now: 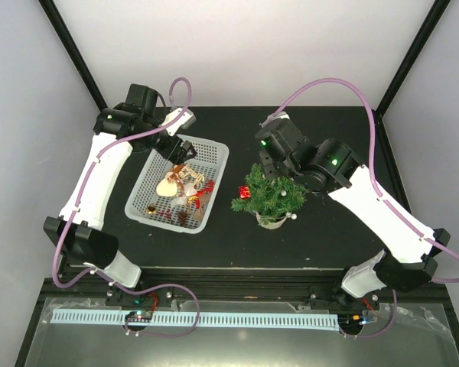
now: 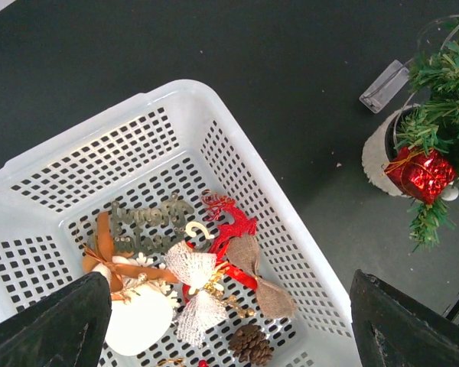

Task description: Decorate the small christmas tree

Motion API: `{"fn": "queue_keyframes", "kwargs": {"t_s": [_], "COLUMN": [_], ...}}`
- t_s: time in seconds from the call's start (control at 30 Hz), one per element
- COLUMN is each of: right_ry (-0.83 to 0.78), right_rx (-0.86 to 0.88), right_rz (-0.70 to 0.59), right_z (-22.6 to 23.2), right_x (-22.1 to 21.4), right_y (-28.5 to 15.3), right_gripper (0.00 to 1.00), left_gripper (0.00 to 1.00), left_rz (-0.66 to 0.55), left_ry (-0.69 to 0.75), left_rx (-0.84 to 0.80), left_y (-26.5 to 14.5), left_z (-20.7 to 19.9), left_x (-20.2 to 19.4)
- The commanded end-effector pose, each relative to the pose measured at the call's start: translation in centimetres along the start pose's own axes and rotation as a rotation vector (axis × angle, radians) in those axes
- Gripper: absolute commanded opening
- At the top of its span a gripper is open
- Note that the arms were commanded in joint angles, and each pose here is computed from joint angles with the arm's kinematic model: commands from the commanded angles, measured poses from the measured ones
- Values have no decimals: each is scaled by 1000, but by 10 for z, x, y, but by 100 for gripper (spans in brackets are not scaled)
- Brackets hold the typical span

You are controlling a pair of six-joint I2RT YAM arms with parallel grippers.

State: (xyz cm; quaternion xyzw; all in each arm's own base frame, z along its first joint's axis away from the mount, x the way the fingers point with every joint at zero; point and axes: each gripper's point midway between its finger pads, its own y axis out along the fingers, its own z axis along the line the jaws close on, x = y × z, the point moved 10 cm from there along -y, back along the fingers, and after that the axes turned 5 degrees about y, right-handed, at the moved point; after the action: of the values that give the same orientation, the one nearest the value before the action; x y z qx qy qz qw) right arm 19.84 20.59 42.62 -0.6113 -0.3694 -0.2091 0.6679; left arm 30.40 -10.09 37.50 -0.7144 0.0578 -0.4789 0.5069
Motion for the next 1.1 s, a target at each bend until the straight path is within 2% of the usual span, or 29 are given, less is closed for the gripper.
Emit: {"fn": "queue_keyframes", "kwargs": {"t_s": [0.0, 0.23, 0.37, 0.63, 0.73, 0.87, 1.0, 1.07], "right_ry": [15, 46, 60, 103, 153, 215, 213, 220], "right_rx": [-6, 29, 56, 103, 133, 134, 63, 50], "right_rz": [-26, -47, -61, -99, -162, -226, -134, -102], "right_z": [-2, -7, -12, -22, -34, -55, -60, -61], "right_x": [4, 7, 3, -2, -2, -14, -33, -41], "right_y": [-7, -20, -26, -40, -59, -78, -67, -62], "right_gripper": [31, 45, 49, 49, 48, 48, 48, 48], "left_gripper": [86, 86, 86, 86, 86, 80, 69, 67], "left_rz": [-6, -4, -1, 7, 29, 88, 166, 212], "left_ry": [5, 8, 7, 1, -6, -8, 16, 22], "left_rx": [10, 9, 11, 26, 31, 37, 86, 104], "left_y": [0, -1, -1, -1, 5, 23, 47, 60], "left_z": [0, -1, -1, -1, 1, 7, 17, 22], "left_x": [3, 2, 1, -2, -6, -18, -35, -44]}}
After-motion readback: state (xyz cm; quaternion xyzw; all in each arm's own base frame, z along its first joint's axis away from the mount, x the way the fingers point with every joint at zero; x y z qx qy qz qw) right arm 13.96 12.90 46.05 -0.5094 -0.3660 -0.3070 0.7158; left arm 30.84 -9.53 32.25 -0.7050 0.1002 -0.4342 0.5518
